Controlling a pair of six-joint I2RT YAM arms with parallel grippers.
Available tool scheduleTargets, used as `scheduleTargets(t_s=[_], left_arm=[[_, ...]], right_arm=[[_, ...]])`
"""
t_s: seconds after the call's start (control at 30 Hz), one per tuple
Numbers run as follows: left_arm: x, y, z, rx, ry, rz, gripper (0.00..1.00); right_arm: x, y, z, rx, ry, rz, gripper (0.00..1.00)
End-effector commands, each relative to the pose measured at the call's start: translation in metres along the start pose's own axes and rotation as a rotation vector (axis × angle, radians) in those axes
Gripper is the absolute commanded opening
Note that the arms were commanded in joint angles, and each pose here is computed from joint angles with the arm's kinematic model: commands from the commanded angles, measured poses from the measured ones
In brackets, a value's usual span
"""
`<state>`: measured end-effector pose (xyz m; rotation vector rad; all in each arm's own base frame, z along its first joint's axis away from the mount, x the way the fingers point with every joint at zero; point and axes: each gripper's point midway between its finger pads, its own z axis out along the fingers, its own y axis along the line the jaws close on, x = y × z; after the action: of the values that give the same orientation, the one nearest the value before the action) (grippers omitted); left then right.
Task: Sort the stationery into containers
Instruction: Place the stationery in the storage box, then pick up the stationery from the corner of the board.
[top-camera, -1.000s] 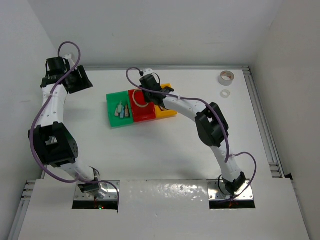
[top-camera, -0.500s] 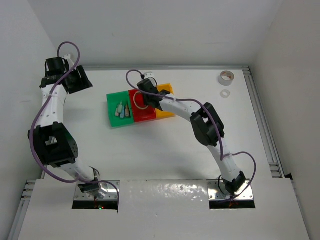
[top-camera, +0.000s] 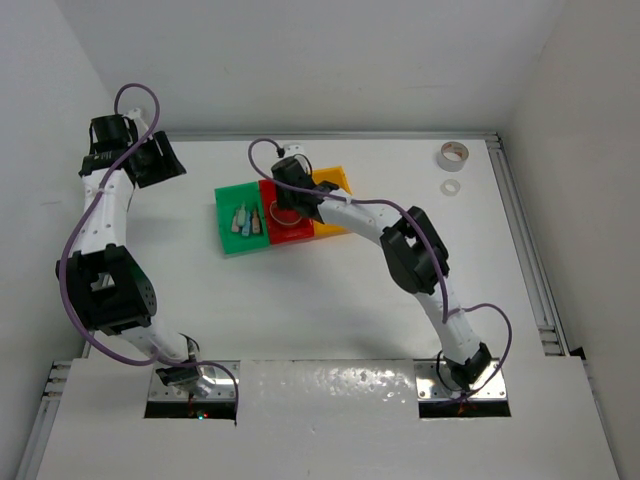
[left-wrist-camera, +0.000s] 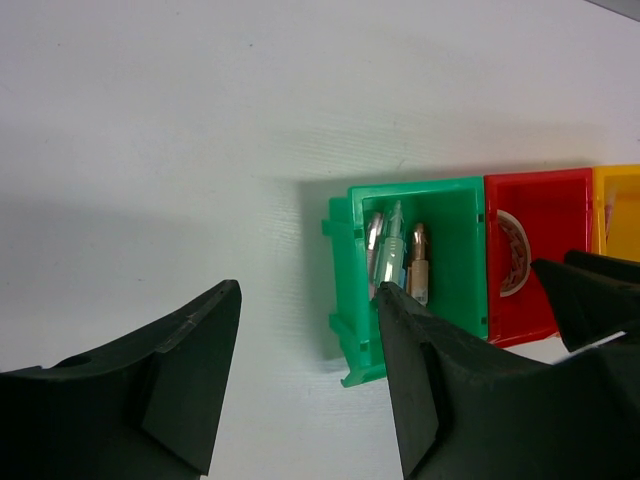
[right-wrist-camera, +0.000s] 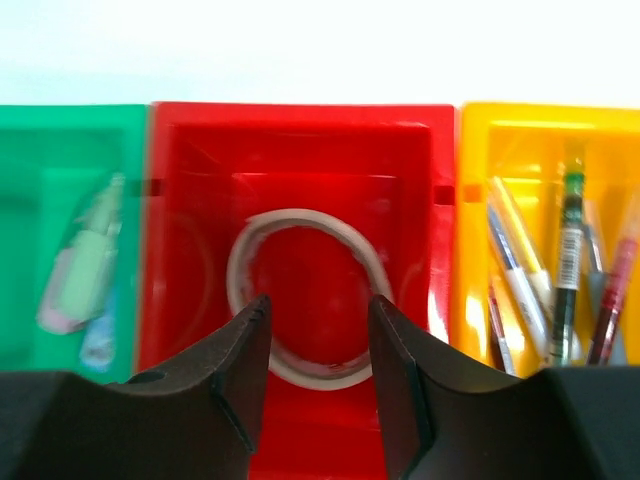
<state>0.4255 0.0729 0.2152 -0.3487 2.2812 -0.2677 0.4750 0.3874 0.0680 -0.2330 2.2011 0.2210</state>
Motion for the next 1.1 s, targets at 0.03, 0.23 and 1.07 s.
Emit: scheduleTargets(t_s=[0.03,0.23,1.07], left_arm=[[-0.017,-0.002,-0.011,0.015,-0.068,-0.001,0.55],[-0.015,-0.002,-0.01,0.014,-0.06,-0.001,0.55],[0.005,0.037,-0.002,-0.075,0.006,-0.033,0.55]], right_arm=[[-0.114,0.046,-0.079,-0.238,-0.254,0.042,0.42],[-0.193,-0.008,-0.137,-0.274,-0.369,0.069,0.16],[-0.094,-0.514,-0.057,0.766,-0.309,0.858,0.6]])
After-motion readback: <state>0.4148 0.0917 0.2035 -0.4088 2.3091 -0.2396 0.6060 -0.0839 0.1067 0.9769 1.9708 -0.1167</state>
